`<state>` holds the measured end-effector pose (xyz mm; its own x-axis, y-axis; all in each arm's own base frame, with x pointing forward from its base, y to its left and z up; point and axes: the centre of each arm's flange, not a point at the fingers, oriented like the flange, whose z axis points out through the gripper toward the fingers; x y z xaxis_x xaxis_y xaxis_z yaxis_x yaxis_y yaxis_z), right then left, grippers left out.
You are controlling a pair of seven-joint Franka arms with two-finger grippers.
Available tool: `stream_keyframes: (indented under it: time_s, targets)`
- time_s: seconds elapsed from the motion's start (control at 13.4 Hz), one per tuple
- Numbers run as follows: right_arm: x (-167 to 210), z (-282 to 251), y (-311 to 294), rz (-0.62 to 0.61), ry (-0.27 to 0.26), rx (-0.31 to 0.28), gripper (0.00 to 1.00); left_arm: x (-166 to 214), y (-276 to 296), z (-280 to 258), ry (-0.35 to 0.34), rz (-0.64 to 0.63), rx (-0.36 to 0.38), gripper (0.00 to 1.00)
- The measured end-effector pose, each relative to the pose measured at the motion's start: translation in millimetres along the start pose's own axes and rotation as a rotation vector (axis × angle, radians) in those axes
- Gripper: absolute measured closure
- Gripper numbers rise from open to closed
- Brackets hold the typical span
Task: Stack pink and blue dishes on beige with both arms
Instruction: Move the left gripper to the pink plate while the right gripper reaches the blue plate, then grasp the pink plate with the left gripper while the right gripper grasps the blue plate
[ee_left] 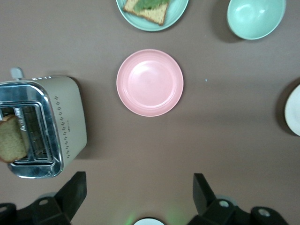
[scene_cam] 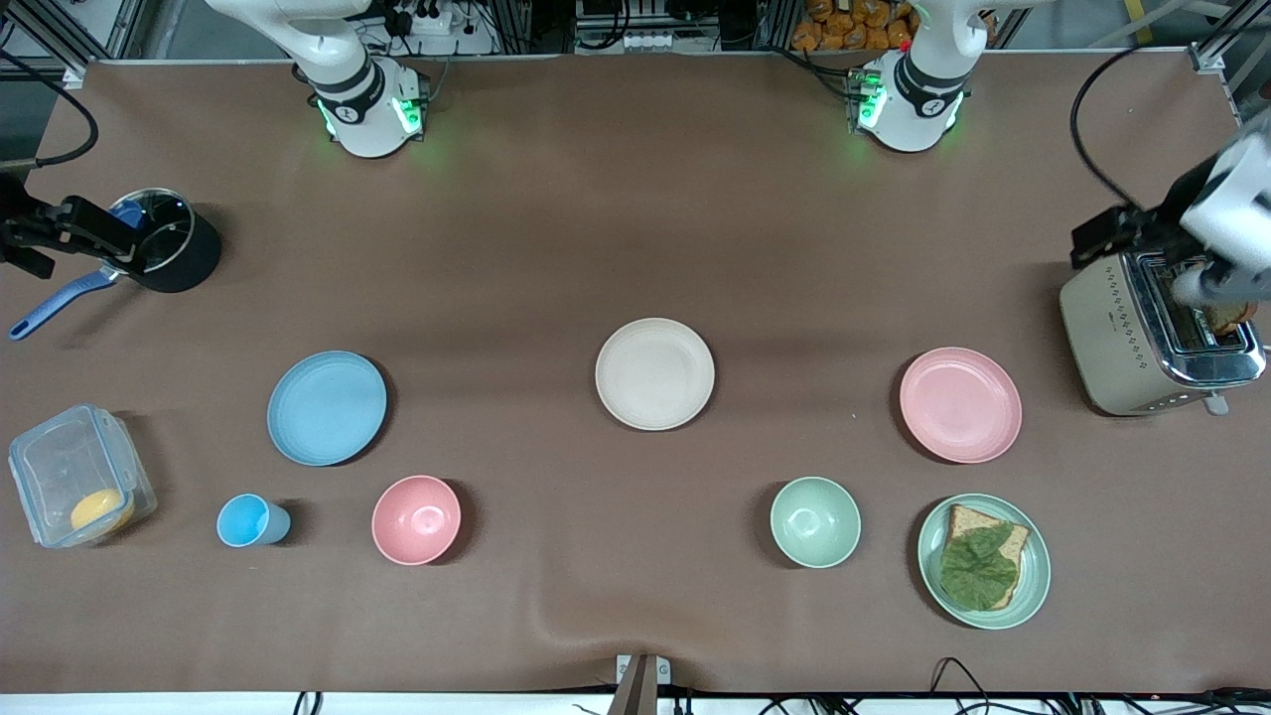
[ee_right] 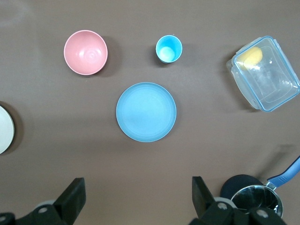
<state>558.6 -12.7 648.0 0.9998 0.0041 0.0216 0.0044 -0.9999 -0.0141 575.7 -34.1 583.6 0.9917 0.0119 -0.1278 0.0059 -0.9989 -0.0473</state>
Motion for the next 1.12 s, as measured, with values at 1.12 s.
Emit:
stream_keyframes:
  time_s: [1.12]
  targets:
    - [67.2, 238.4, 54.2, 0.017, -0.381, 0.015, 0.00, 58.1, -87.9, 370.5, 0.092, -0.144, -0.056, 0.00]
